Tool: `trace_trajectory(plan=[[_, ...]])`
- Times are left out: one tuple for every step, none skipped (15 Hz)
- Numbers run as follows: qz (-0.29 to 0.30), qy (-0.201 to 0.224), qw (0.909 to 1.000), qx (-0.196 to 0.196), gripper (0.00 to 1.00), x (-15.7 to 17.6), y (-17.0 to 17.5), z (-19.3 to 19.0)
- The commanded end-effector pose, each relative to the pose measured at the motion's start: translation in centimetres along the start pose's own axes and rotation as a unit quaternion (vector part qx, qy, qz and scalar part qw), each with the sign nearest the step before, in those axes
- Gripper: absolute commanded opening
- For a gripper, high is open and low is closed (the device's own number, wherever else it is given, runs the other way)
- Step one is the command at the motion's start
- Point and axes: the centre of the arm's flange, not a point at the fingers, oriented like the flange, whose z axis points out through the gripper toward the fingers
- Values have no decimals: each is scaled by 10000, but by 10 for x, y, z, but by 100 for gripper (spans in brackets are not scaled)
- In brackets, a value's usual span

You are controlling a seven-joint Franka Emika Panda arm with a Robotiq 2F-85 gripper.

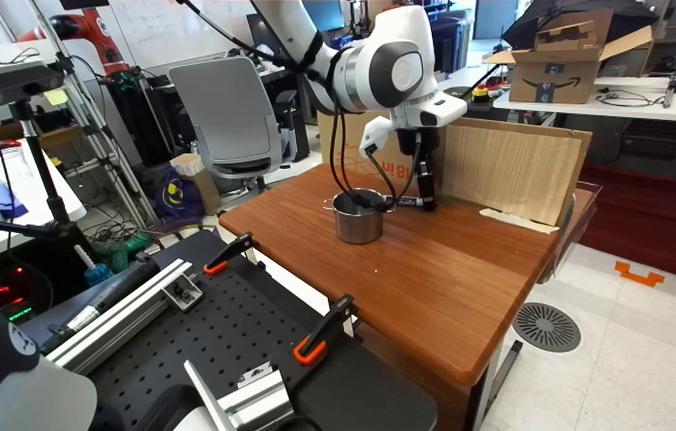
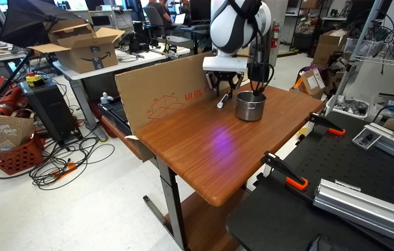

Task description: Put the marker inside the silver cup

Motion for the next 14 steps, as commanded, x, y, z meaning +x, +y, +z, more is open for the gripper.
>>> trace_trajectory(plan=[[-176,-5,9997,173,22,-2,1,2],[-207,-21,9995,227,13,-3,1,0],[-231,-24,9994,246,6,-3,1,-1],[-246,-59,9993,278,0,-3,2,-4],[-262,-69,9992,304,3,-3,2,-6],[-274,-76,9990,336,5,-4,4,-9],[-286,-113,9989,360,5,-5,5,-11],[-302,-136,9987,388,5,-7,6,-15],[-314,-171,9985,424,5,-9,8,-18],[-339,-205,9981,477,5,-13,9,-25],[-354,-229,9977,528,5,-15,10,-30],[-363,-226,9973,601,5,-17,12,-39],[-351,-206,9969,680,5,-18,14,-49],[-322,-155,9964,769,5,-17,16,-60]])
